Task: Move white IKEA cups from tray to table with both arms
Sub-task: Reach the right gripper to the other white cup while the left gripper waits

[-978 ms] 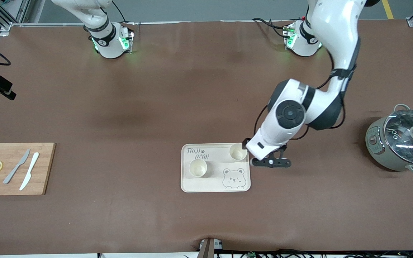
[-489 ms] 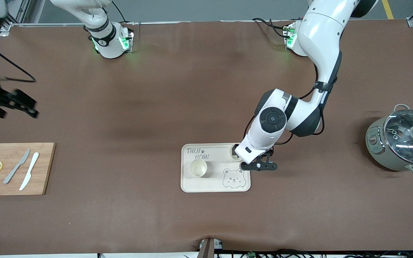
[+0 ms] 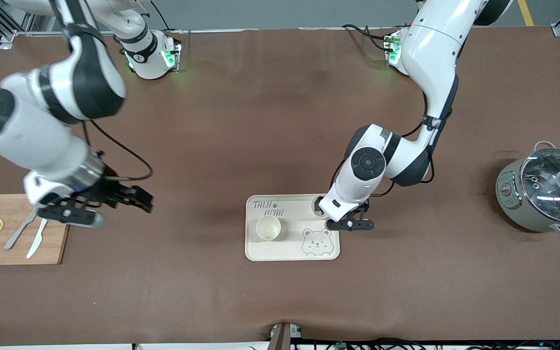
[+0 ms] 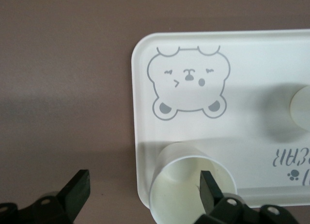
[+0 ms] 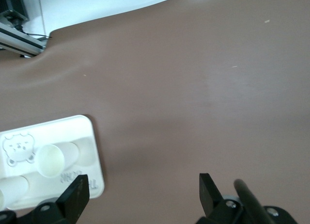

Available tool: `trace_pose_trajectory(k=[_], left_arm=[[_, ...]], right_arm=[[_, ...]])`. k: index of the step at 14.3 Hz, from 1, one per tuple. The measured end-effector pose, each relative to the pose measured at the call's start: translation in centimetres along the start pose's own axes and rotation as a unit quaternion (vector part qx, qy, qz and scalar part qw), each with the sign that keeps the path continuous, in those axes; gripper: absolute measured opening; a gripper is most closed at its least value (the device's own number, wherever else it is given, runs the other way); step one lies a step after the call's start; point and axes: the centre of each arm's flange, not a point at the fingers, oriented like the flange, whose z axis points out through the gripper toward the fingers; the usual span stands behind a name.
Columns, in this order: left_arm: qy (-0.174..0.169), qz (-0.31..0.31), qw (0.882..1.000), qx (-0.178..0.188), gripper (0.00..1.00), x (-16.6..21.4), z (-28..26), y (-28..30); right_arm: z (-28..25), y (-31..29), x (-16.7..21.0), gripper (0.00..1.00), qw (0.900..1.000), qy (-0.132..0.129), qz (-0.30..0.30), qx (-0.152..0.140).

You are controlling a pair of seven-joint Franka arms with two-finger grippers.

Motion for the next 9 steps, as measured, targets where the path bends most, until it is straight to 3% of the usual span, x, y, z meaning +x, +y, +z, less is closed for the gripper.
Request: trace_pose_trajectory(k=[5, 9], left_arm=[[0.003, 0.002, 1.0, 0.017, 1.0, -1.1, 1.1, 0.5], [0.003, 0.003, 1.0, 0.015, 1.0, -1.7, 2.1, 0.3]], right_arm=[[7.7, -7.9, -3.0, 1.0, 0.999, 0.015, 0.025, 0.023], [13.5, -11.1, -4.9, 1.0, 0.999, 0.017, 0.02, 0.025]])
